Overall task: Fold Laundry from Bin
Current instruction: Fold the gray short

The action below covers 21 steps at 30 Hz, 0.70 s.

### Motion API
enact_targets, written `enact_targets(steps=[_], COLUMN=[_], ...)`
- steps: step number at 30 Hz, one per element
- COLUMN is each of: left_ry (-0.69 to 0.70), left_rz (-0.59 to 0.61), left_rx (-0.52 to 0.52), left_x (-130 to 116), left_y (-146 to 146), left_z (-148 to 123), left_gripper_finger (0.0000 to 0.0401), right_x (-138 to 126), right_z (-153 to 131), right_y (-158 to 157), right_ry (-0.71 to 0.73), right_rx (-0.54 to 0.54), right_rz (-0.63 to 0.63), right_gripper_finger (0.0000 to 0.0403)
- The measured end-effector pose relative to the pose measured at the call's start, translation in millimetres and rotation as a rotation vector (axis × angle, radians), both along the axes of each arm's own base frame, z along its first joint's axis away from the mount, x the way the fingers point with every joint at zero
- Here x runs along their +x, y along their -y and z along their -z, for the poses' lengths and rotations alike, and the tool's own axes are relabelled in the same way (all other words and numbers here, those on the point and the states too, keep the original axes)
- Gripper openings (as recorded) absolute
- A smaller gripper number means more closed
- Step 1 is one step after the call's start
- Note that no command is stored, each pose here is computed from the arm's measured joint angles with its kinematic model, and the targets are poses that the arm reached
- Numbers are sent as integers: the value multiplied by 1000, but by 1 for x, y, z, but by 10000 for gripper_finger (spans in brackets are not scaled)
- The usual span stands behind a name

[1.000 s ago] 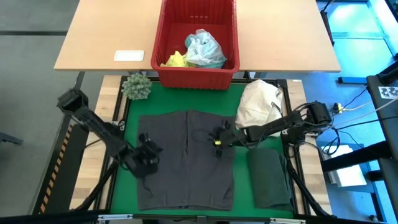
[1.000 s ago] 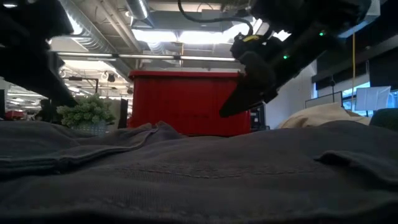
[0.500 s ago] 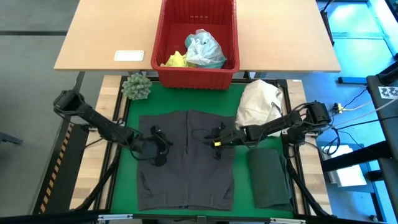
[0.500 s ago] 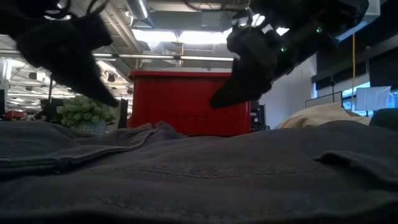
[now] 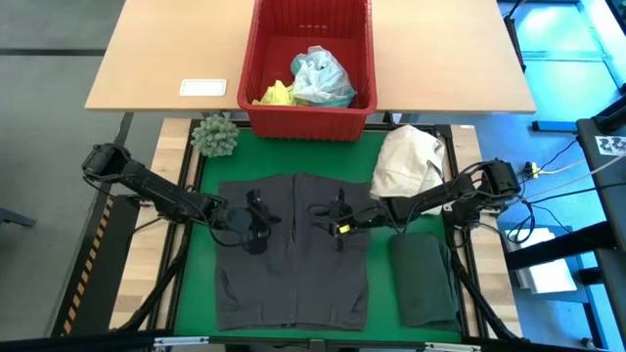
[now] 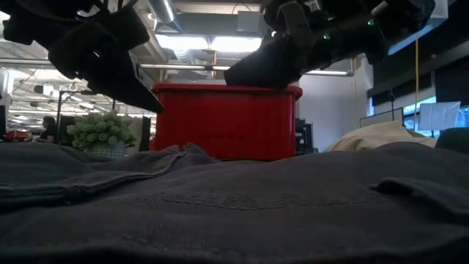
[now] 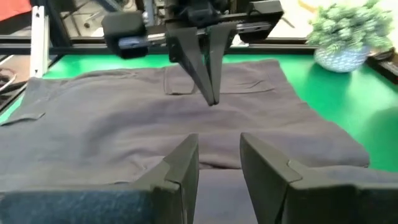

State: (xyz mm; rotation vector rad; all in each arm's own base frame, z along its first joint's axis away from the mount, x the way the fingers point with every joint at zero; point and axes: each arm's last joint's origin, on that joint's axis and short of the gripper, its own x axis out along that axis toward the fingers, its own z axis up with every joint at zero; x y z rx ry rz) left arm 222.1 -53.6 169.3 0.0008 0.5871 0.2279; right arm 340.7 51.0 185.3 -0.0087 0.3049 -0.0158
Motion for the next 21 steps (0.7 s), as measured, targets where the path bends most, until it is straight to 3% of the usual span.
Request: enact_targets(steps=[5, 11, 21], left_ry=[-10, -37, -55], left_rz=[31, 62, 12], left_rx=[148, 252, 259], left_x=[1, 1, 4], left_y=[-1, -3, -20], left_z=[-2, -2, -1], left_gripper_finger=[0, 0, 0], right_x=[2, 4, 6], right_z=[-4, -7, -7], right_y=[6, 22, 55], right_ry=[45, 72, 75], right_rx=[-38, -52, -24], right_rz=[62, 91, 91], right_gripper_finger=[115, 115, 115])
